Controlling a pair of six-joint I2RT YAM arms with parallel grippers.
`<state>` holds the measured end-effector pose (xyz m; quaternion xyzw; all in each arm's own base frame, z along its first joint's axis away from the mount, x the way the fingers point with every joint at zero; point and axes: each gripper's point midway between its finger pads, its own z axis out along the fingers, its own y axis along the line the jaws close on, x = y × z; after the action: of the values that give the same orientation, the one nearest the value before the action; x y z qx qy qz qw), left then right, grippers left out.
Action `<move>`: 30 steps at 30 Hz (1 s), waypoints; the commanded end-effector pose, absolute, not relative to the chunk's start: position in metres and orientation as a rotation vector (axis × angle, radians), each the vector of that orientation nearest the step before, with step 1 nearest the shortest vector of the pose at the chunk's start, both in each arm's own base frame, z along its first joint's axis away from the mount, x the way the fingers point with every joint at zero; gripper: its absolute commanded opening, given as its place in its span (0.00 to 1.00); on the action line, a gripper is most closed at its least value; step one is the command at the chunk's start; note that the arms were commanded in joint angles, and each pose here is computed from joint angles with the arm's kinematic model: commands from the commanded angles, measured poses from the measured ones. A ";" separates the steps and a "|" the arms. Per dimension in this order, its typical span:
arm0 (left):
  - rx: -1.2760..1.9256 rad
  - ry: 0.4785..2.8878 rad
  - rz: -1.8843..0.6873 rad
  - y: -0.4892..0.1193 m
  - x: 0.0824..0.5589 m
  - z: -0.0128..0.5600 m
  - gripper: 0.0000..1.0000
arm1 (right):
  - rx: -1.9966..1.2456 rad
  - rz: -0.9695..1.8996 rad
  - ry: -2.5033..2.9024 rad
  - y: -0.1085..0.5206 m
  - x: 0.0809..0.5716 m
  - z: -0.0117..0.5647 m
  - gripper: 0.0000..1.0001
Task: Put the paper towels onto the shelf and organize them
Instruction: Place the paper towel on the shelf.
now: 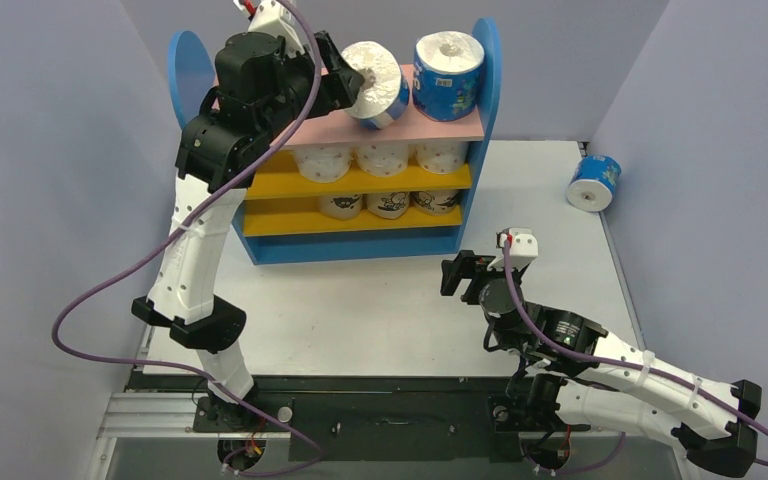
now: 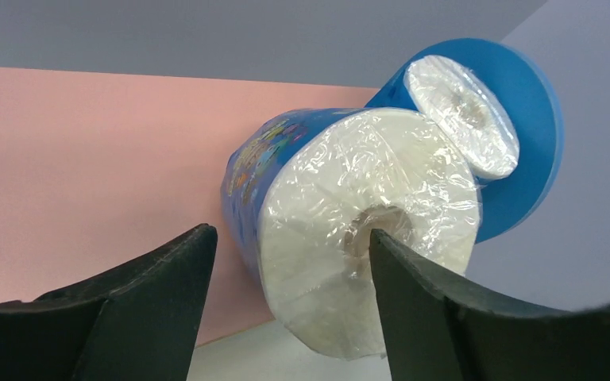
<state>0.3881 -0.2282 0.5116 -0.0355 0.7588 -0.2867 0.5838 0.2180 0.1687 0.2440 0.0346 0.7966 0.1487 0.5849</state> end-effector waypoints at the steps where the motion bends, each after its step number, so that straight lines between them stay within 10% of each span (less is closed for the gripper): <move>1: -0.092 1.636 -0.732 -0.225 0.383 0.553 0.72 | 0.130 0.367 1.808 0.165 0.223 0.262 0.79; 16: -0.111 1.575 -0.748 -0.218 0.375 0.570 1.00 | 0.190 0.341 1.781 0.149 0.223 0.268 0.79; 30: -0.096 1.362 -0.820 -0.148 0.250 0.535 0.96 | 0.692 0.027 1.582 0.006 0.227 0.300 0.79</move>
<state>0.2793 -0.1638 0.5197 -0.0473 0.6741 -0.3385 0.6548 0.2235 0.0386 0.2979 0.2538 0.7087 0.0632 0.6553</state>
